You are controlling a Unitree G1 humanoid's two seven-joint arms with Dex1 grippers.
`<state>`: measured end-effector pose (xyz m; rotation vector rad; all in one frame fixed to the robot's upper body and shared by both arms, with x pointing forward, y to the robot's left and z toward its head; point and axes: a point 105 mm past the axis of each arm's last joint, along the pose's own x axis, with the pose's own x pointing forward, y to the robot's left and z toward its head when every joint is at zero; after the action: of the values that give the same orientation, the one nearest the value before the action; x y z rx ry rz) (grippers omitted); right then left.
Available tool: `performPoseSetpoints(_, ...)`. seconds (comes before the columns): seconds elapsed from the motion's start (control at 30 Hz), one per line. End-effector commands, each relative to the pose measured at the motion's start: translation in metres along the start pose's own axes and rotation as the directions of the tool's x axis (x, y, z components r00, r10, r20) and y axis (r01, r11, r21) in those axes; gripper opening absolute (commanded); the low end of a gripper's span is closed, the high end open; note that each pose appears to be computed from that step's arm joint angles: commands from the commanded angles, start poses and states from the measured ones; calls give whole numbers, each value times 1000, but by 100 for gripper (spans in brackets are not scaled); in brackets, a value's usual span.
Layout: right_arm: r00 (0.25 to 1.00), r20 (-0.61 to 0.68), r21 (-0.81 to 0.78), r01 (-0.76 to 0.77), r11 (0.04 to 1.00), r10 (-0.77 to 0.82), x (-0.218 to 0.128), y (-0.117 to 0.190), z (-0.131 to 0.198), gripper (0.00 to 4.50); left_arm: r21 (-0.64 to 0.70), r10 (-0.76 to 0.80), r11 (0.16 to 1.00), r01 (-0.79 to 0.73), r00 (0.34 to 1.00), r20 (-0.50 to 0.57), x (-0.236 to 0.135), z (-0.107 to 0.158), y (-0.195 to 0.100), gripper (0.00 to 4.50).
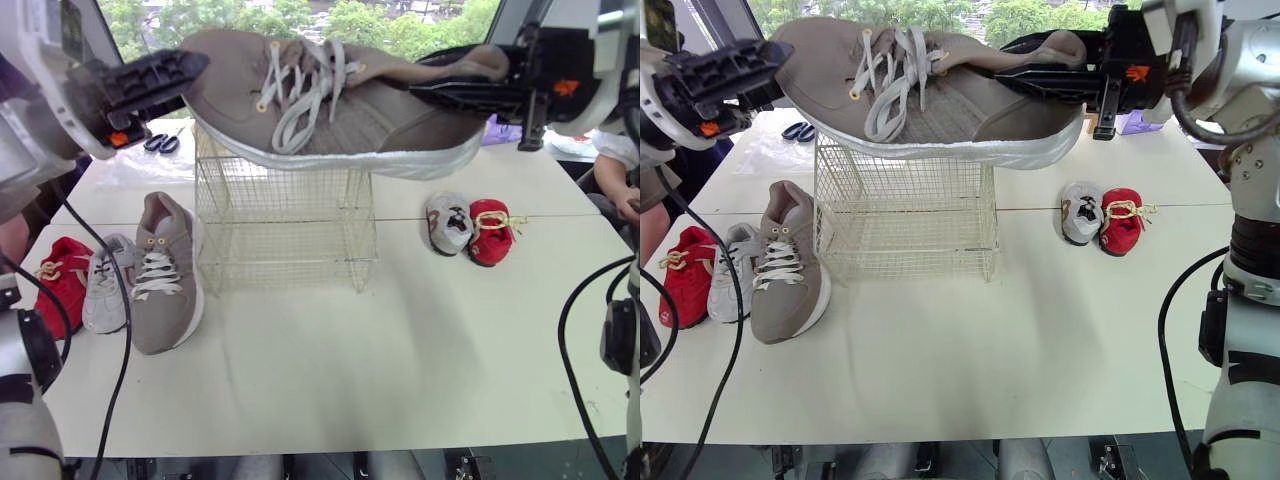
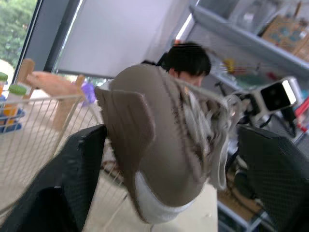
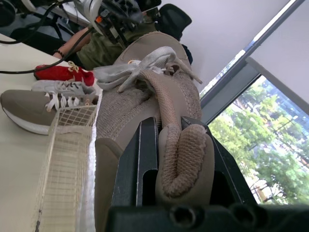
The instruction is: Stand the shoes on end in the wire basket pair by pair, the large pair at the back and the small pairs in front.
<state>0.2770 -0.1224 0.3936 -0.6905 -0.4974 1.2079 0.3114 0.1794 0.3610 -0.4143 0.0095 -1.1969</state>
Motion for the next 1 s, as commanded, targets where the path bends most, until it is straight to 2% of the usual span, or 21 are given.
performPoseSetpoints(0.03, 999, 50, -82, 16, 997, -12, -4, 3, 24, 25, 38, -86, 996, 85, 996, 7, 7, 10, -13, 227)
performPoseSetpoints(0.07, 999, 49, -79, 15, 997, -11, -4, 4, 25, 25, 39, -100, 994, 100, 995, 6, 9, 10, -15, 174)
performPoseSetpoints(0.13, 999, 49, -74, 16, 997, -13, -3, 4, 27, 25, 42, -123, 992, 123, 992, 7, 10, 9, -17, 96)
performPoseSetpoints(0.2, 999, 48, -67, 20, 998, -17, -3, 3, 29, 25, 45, -142, 989, 141, 990, 12, 12, 9, -20, 51)
performPoseSetpoints(0.3, 999, 50, -45, 14, 999, -12, -3, 4, 29, 25, 42, -133, 990, 131, 991, 32, 12, 10, -18, 46)
performPoseSetpoints(0.37, 997, 65, 8, 36, 999, -37, -3, 2, 26, 25, 42, -97, 995, 93, 991, 89, 9, 13, -11, 46)
performPoseSetpoints(0.4, 995, 75, 42, 59, 997, -62, -5, 0, 24, 126, 49, -77, 996, 72, 990, 115, 7, 13, -8, 46)
performPoseSetpoints(0.43, 994, 80, 64, 76, 995, -81, -6, -2, 23, 150, 54, -65, 997, 59, 989, 131, 6, 13, -6, 46)
performPoseSetpoints(0.53, 956, 124, 179, 242, 954, -266, -27, -23, 15, 315, 48, -22, 999, 11, 971, 238, -2, 18, -3, 46)
performPoseSetpoints(0.6, 894, 184, 271, 354, 895, -409, -46, -40, 15, 414, 43, 2, 999, -16, 953, 304, -7, 20, -3, 46)
performPoseSetpoints(0.63, 852, 219, 317, 399, 860, -475, -56, -47, 16, 448, 38, 13, 999, -28, 939, 344, -9, 21, -4, 46)
performPoseSetpoints(0.73, 692, 269, 457, 520, 721, -670, -87, -68, 6, 448, 16, 31, 999, -43, 889, 458, -13, 21, -11, 46)
performPoseSetpoints(0.8, 609, 258, 564, 536, 629, -750, -102, -73, -9, 448, 5, 35, 999, -44, 848, 528, -14, 21, -17, 46)
performPoseSetpoints(1.0, 535, 256, 815, 328, 477, -805, -88, -55, -48, 448, -10, 46, 999, -53, 742, 669, -9, 23, -24, 46)
